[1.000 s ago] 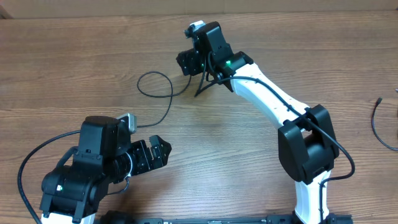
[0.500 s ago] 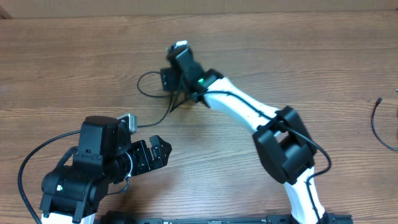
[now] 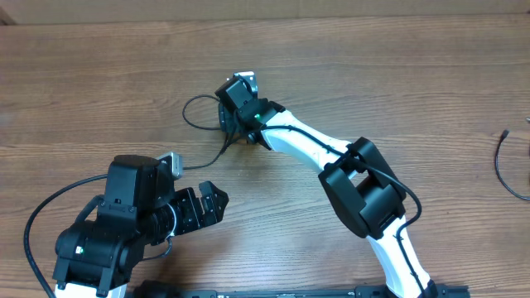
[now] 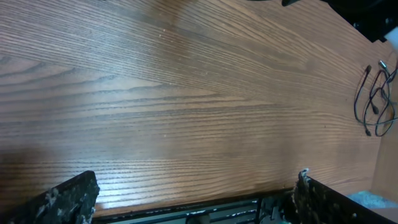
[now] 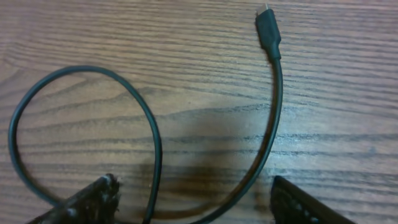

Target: Untangle cables

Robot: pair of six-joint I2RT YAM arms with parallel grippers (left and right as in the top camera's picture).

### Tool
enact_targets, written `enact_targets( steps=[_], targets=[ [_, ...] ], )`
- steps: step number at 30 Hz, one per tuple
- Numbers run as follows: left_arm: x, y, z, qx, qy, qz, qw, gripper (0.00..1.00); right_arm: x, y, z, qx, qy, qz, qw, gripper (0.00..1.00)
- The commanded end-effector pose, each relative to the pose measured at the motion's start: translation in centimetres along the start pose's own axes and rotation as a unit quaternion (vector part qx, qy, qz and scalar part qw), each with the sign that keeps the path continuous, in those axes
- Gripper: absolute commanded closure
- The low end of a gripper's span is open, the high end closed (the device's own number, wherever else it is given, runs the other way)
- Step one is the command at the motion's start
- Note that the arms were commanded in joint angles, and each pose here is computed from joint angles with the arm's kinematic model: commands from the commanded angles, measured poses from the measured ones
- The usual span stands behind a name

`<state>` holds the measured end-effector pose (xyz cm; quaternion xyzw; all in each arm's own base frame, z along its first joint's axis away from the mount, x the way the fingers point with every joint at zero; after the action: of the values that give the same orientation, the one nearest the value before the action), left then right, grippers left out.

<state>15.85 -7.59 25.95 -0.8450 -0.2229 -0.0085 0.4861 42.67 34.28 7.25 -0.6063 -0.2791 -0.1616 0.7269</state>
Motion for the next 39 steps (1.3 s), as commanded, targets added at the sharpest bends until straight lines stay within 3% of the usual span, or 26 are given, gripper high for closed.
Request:
enact_targets(
  steps=[1, 10, 11, 14, 16, 24, 34, 39],
  targets=[
    [-0.2, 0.1, -0.1, -0.005, 0.008, 0.006, 1.0, 0.0, -0.2, 0.7, -0.6, -0.014, 0.009, -0.005, 1.0, 0.34],
    [-0.4, 0.1, 0.1, 0.0, 0.016, 0.012, 1.0, 0.0, -2.3, 2.7, -1.2, -0.029, 0.009, 0.023, 0.999, 0.28],
    [-0.4, 0.1, 0.1, 0.0, 0.017, 0.012, 1.0, 0.0, -2.4, 2.8, -1.3, -0.03, 0.013, 0.025, 0.999, 0.32],
    [-0.4, 0.1, 0.1, 0.0, 0.018, 0.012, 1.0, 0.0, -3.1, 3.5, -1.4, -0.034, 0.018, 0.032, 0.999, 0.91],
    [-0.4, 0.1, 0.1, 0.0, 0.018, 0.012, 1.0, 0.0, -3.1, 3.5, -1.4, -0.034, 0.024, 0.032, 0.999, 0.96],
    [-0.4, 0.1, 0.1, 0.001, 0.022, 0.011, 1.0, 0.0, -0.9, 3.5, -3.0, -0.065, -0.009, -0.008, 0.998, 0.96],
    [0.1, 0.1, 0.3, 0.009, 0.024, -0.003, 1.0, 0.0, 6.4, 0.9, -9.1, -0.094, 0.051, -0.06, 0.992, 0.96],
    [0.6, 0.1, -0.1, 0.001, 0.03, -0.016, 0.999, 0.0, 8.5, -0.7, -11.9, -0.101, 0.042, -0.064, 0.992, 0.96]
  ],
)
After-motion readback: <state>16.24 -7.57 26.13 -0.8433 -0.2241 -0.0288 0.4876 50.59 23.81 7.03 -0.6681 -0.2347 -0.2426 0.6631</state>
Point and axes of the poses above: each gripper's point midway between its finger pads, its own y axis out along the fingers, its own z axis along the line the jaws close on, x = y × z, the point moved 5 cm from there along -y, back along the fingers, and after that the axes turned 3 degrees about -y, right-handed, at the moved point
